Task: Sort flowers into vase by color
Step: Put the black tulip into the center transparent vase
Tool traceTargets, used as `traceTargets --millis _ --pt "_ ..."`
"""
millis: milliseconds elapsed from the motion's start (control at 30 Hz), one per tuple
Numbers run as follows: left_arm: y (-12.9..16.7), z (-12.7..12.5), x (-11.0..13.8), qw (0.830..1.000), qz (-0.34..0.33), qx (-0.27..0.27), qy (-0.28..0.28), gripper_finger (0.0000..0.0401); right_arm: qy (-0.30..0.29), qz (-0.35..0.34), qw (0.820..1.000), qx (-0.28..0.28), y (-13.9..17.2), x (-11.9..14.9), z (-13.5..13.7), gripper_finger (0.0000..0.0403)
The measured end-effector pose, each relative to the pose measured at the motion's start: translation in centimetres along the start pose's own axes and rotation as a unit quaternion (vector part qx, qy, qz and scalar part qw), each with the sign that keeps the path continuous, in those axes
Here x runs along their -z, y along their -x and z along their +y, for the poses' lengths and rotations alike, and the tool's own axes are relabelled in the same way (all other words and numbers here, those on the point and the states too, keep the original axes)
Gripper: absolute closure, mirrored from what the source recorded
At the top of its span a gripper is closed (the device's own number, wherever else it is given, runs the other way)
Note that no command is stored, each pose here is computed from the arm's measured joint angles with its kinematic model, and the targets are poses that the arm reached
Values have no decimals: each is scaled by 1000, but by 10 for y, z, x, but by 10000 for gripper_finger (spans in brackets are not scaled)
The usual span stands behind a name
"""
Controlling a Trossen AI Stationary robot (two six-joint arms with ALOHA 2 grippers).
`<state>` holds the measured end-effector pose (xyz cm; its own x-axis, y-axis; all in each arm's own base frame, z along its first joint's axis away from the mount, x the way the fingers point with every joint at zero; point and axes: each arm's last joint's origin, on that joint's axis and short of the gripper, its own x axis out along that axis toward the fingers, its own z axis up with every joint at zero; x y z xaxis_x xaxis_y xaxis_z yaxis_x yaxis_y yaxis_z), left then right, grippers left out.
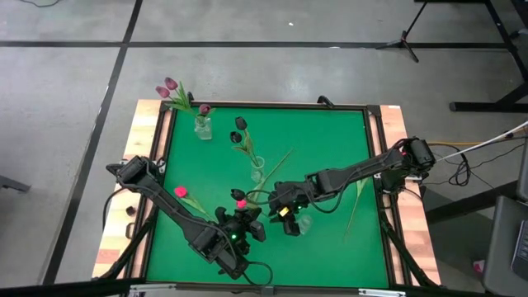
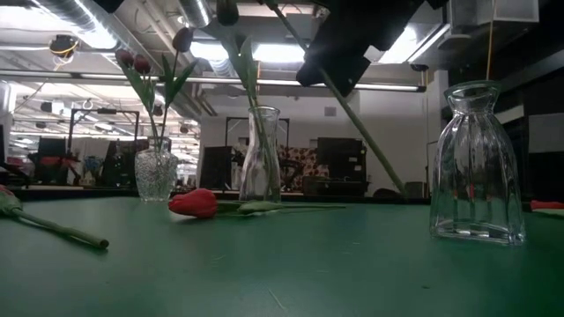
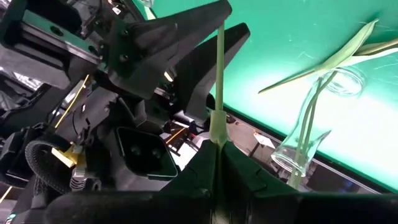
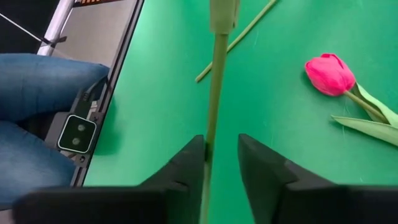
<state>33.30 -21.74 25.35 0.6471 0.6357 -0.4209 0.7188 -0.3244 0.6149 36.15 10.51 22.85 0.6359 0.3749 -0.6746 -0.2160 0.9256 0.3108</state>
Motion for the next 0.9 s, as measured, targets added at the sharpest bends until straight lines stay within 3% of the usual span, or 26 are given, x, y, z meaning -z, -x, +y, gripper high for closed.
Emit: traceTargets --millis 233,467,900 --pt "0 0 0 1000 -1 0 0 391 23 0 1000 0 0 0 0 393" --pt "4 0 -3 1000 -14 -2 3 388 26 1 1000 9 0 0 0 397" --pt "14 4 -9 998 -3 -36 43 316 27 -6 1000 10 0 -1 0 397"
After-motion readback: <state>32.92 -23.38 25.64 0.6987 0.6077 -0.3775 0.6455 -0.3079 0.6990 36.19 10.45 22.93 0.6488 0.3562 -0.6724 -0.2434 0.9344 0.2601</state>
